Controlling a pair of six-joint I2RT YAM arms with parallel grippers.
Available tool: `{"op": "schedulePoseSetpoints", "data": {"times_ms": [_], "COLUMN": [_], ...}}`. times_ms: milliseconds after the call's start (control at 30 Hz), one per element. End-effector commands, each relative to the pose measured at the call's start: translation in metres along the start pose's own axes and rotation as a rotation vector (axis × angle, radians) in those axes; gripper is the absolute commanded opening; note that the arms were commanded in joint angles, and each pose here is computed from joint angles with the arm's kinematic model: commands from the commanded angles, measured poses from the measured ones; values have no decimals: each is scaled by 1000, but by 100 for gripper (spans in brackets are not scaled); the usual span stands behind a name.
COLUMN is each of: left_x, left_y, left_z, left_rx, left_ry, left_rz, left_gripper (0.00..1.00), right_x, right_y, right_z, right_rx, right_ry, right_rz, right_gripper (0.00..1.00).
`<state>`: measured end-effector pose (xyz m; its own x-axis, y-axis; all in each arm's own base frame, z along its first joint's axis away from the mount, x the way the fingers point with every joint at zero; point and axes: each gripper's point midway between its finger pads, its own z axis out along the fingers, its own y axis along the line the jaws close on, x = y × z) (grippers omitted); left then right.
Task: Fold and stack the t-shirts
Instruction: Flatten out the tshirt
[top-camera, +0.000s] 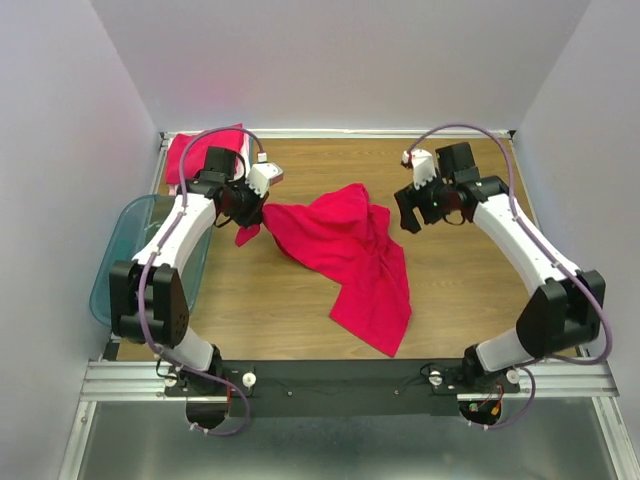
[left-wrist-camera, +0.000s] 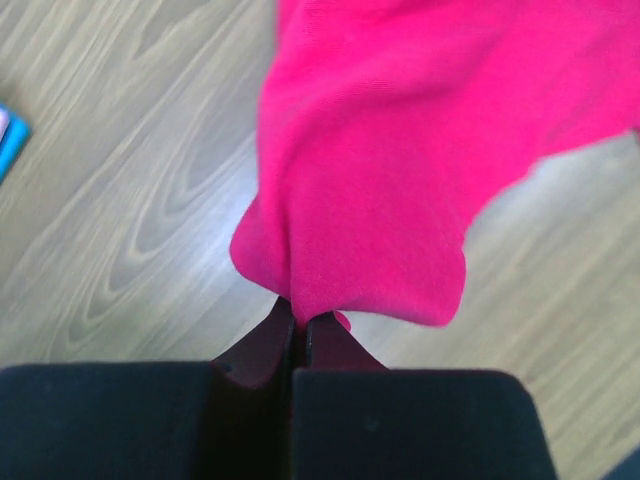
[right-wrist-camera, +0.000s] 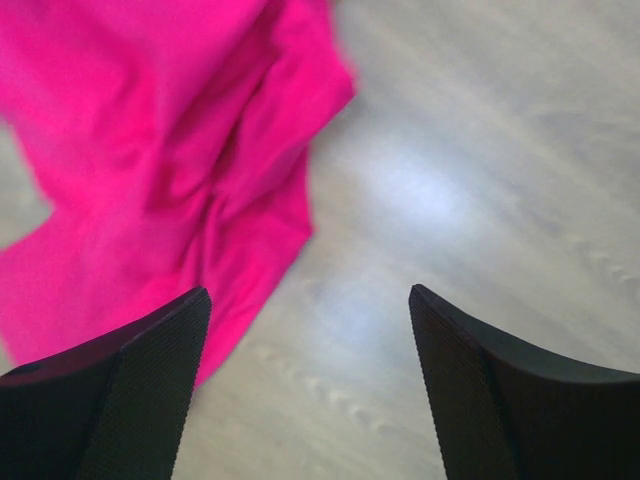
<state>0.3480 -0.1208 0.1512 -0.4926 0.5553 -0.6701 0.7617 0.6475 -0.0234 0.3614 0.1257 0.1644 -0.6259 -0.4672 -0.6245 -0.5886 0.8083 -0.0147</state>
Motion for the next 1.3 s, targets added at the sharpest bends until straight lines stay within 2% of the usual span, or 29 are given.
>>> {"op": "schedulePoseSetpoints", "data": {"times_ms": [0, 33, 167, 333, 567, 667, 833, 933, 1067, 1267], "left_x": [0, 9, 15, 16, 32, 38, 46, 46, 48, 48], "left_y": [33, 43, 60, 60, 47, 44, 44, 44, 43, 44], "left_z": [19, 29, 36, 36, 40, 40, 40, 40, 40, 41], "left_rx": [-88, -105, -118, -114, -69, -67, -65, -69, -66, -62], "left_ry": [6, 48, 84, 95, 124, 140, 167, 171, 176, 184], "left_rz": [-65, -88, -129, -128, -128, -127, -129, -131, -134, -133], "left_gripper": [0, 0, 0, 0, 0, 0, 0, 5, 18, 19], "right_x": [53, 60, 86, 111, 132, 136, 147, 154, 165, 179], "right_y": [44, 49, 79, 131, 118, 125, 150, 162, 168, 140], "right_z": [-6, -5, -10, -18, 15, 19, 20, 18, 23, 57], "right_rx": [-165, -188, -297, -369, -240, -285, -315, -321, -305, -146], "right_ry": [125, 143, 227, 287, 404, 422, 457, 474, 520, 597], "right_rz": [-11, -3, -8, -162, -216, -212, -331, -407, -478, -534], "right_gripper": [86, 84, 80, 75, 73, 73, 74, 73, 72, 65]}}
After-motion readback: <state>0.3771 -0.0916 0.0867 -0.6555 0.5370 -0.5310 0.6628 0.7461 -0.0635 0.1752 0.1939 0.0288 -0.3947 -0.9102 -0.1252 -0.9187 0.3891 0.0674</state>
